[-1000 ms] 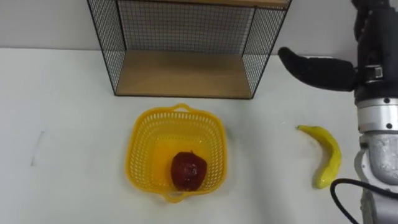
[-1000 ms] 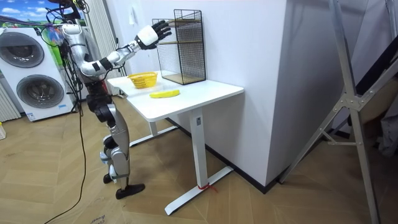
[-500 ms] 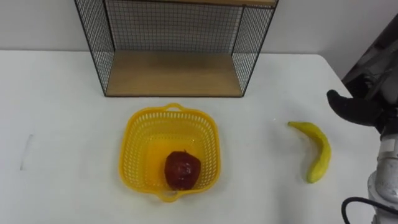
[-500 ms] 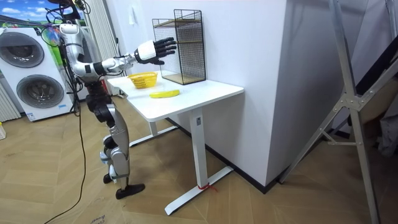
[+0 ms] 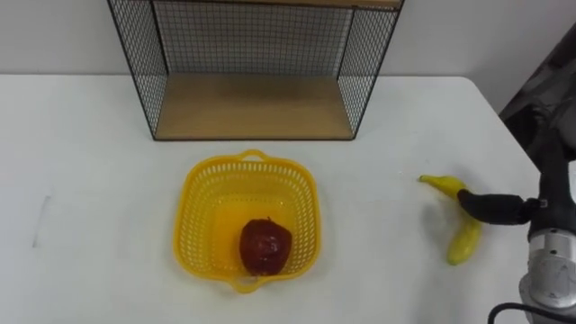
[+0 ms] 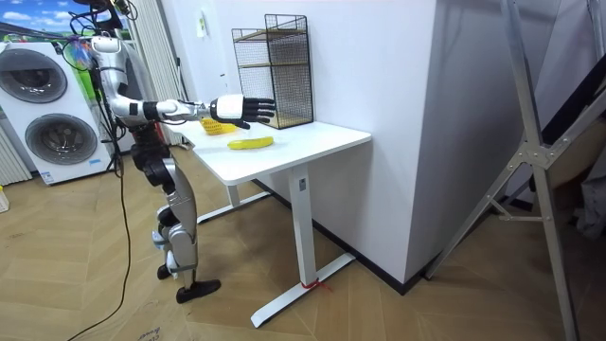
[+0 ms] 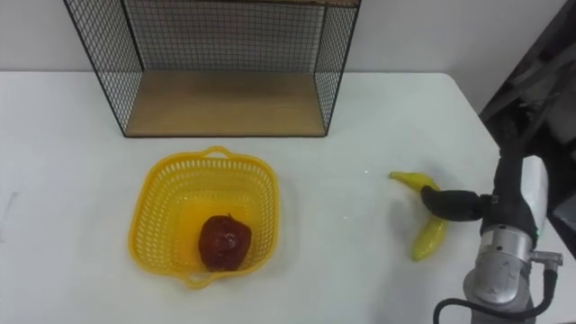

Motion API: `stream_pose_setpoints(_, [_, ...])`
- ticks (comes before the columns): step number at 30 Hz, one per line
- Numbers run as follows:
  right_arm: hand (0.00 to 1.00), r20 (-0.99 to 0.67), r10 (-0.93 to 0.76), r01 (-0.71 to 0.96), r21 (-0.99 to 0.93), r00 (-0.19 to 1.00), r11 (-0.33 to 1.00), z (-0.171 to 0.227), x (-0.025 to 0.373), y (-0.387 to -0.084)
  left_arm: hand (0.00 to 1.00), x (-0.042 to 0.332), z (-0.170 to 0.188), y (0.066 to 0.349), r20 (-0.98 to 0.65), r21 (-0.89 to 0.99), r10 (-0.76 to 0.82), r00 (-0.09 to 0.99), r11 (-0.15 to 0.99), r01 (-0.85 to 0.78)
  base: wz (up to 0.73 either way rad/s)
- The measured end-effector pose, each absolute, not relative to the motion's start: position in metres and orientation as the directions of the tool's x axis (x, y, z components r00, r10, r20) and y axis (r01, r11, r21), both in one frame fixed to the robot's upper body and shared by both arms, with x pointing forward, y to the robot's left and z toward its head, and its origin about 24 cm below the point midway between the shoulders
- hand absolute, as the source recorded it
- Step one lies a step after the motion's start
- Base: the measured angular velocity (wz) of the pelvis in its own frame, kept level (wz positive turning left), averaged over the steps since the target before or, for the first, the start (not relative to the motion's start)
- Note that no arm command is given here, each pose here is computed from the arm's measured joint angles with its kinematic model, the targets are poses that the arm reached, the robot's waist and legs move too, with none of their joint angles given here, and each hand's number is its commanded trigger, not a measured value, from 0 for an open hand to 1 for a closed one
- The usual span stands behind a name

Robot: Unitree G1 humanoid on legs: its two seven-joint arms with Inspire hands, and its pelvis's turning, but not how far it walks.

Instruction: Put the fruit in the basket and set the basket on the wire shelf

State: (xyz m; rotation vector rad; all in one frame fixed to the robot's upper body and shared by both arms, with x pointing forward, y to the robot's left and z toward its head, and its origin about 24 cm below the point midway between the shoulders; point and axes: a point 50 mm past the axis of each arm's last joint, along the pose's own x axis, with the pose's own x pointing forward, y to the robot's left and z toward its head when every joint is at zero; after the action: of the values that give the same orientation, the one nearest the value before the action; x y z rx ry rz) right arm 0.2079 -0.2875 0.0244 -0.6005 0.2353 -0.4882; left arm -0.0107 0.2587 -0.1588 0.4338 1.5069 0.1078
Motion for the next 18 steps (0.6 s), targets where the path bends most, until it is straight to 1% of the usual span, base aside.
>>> stream_pose_setpoints(12, [0.00,-0.140,-0.437,0.282,-0.585,0.889,0.761,0.019,0.208,-0.284,0.00,-0.011,-0.158,0.260,-0.937,0.349,0.342,0.071,0.916,0.195,0.00])
stream_pose_setpoints(14, [0.00,-0.180,-0.416,0.244,-0.582,0.892,0.775,0.012,0.206,-0.280,0.00,-0.011,-0.158,0.260,-0.937,0.350,0.343,0.070,0.916,0.193,0.00])
stream_pose_setpoints(16, [0.00,-0.271,-0.402,0.187,-0.577,0.875,0.795,-0.005,0.202,-0.281,0.00,-0.006,-0.157,0.260,-0.935,0.354,0.344,0.086,0.915,0.194,0.00])
stream_pose_setpoints(18, [0.00,-0.322,-0.399,0.163,-0.567,0.858,0.808,-0.013,0.198,-0.283,0.00,-0.006,-0.156,0.261,-0.934,0.356,0.344,0.092,0.914,0.192,0.00])
